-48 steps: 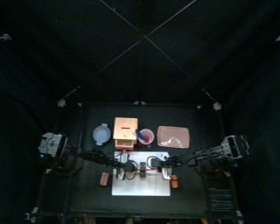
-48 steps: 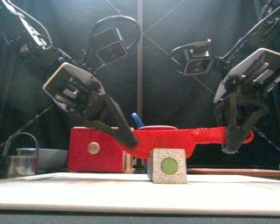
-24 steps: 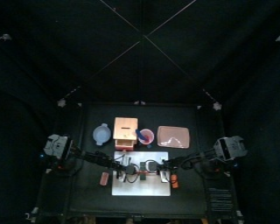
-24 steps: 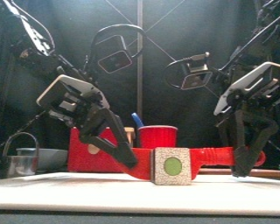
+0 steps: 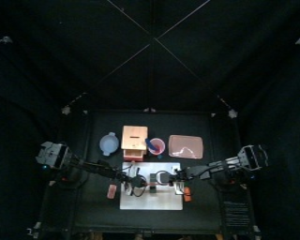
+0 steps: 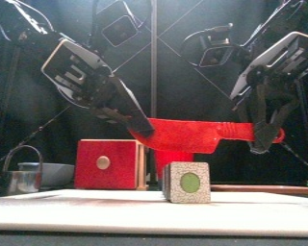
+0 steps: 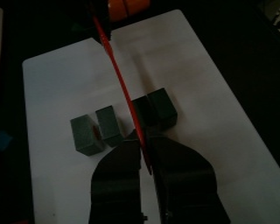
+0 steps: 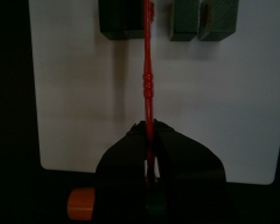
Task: Place sushi on board then cut the sushi with the knife then place the pieces on the plate
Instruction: Cut the sushi into 4 pieces
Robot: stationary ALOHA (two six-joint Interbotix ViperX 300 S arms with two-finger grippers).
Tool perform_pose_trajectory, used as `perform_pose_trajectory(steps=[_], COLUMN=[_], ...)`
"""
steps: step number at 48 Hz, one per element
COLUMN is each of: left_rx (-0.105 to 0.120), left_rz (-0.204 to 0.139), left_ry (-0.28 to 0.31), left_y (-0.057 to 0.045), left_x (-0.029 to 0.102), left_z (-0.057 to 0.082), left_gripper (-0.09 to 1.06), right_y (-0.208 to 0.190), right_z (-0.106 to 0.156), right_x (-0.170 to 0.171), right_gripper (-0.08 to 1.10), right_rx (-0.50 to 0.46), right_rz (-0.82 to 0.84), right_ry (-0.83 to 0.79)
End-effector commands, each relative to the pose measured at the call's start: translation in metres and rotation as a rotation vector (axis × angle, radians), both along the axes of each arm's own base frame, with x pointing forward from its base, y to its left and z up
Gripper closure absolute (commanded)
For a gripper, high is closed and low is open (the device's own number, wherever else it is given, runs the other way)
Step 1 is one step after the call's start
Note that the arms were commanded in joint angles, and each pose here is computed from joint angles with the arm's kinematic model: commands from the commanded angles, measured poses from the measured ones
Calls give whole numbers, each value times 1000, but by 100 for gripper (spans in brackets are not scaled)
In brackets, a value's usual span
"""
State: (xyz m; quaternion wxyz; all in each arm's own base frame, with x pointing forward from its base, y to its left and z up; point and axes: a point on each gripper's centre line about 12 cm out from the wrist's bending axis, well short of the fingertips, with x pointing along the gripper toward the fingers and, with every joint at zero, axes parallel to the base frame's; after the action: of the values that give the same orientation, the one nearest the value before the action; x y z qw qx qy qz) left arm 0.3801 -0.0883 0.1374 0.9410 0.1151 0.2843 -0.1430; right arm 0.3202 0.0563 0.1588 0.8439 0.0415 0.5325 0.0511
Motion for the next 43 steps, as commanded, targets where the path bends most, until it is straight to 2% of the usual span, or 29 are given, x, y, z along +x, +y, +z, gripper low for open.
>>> perform_pose_trajectory(steps=[1, 21, 33, 39, 43], left_rx=[5, 9, 8, 9, 3], left_rz=[-52, -48, -35, -26, -18], left_ry=[-11, 12, 61, 102, 111], left_y=[-19, -18, -18, -18, -19], left_x=[3, 4, 4, 4, 5], left_z=[1, -8, -27, -43, -46], left_gripper=[59, 59, 59, 59, 59], right_y=[3, 4, 5, 10, 13], right_z=[6, -1, -16, -34, -41], right_x=[4, 4, 8, 11, 12], right_gripper=[74, 74, 74, 74, 74], right_rx=[14, 14, 8, 9, 12], right_rz=[-2, -3, -4, -2, 1], right_ry=[-20, -12, 5, 33, 50])
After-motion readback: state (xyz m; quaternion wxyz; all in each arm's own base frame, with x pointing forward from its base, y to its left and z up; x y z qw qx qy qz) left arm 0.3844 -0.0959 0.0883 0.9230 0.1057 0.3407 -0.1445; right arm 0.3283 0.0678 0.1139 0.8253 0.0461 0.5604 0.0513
